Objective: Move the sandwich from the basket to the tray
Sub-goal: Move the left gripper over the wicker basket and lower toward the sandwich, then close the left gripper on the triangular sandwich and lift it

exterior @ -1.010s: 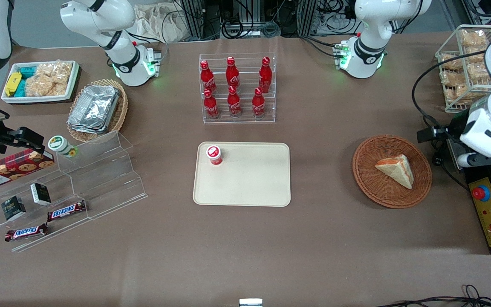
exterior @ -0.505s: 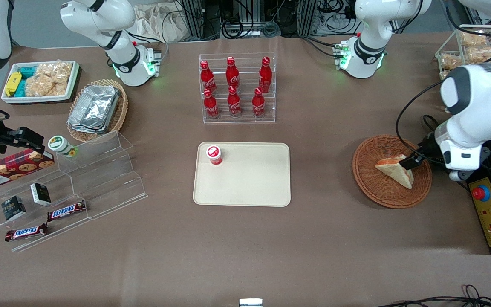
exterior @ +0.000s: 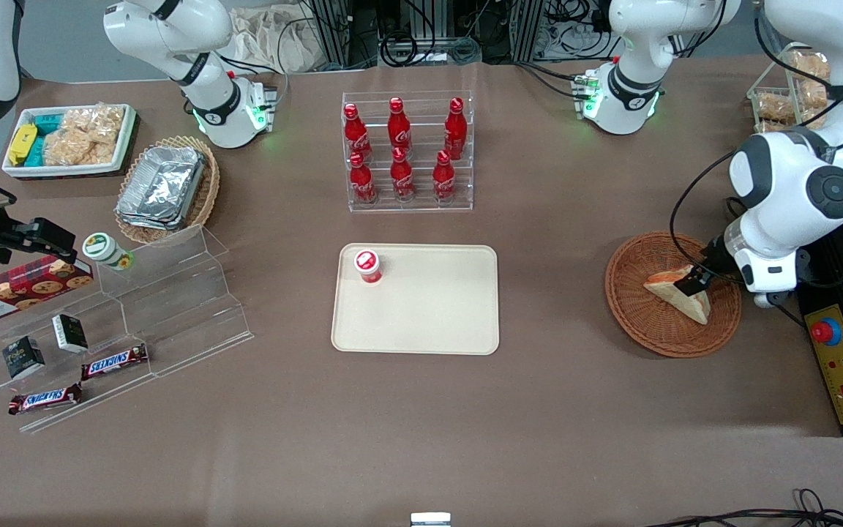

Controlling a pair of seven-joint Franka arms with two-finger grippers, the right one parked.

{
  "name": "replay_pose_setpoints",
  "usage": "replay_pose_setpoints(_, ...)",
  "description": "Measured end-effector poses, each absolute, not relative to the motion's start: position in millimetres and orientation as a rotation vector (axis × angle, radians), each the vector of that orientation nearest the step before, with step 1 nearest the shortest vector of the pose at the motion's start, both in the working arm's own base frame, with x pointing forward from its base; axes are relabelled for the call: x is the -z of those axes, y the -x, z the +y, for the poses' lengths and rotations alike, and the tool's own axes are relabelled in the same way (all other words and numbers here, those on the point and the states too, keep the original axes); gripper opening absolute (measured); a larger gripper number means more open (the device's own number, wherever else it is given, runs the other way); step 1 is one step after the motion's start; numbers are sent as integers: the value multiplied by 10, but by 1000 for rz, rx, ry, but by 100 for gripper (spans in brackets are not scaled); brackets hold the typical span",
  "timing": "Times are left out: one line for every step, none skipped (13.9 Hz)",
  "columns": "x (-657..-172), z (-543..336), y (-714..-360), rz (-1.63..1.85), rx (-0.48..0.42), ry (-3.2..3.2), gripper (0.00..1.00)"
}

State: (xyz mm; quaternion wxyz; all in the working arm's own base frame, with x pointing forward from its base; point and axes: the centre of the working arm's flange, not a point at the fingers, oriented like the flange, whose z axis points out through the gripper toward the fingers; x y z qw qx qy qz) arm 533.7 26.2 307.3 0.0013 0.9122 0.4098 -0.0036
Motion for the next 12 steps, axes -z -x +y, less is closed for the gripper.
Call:
replay_pose_setpoints(-2977,323,-5333,1304,12,-2857,100)
replay_pose_setpoints(-2890,377,-5333,1318,15,-2852,100)
replay_pose_setpoints(-2815,406,-5340,1326,13,-2849,100)
replay_pose_setpoints(-2749,416,-5348,1328,11,-2848,100)
replay_pose_setpoints(-2688,417,-5350,1329,15,-2848,100)
replay_pose_setpoints(-2633,417,-5357,1333,12,-2846,100)
replay_pose_setpoints(-2578,418,-5362,1342,10,-2841,100)
replay_pose_setpoints(-2522,418,-5365,1350,11,-2837,100)
replay_pose_setpoints(-2470,418,-5373,1357,4,-2832,100)
replay_pose_setpoints(-2431,417,-5382,1370,-5,-2823,96)
replay_pose_setpoints(-2413,411,-5389,1397,-12,-2808,96)
replay_pose_setpoints(-2422,402,-5402,1417,-21,-2794,86)
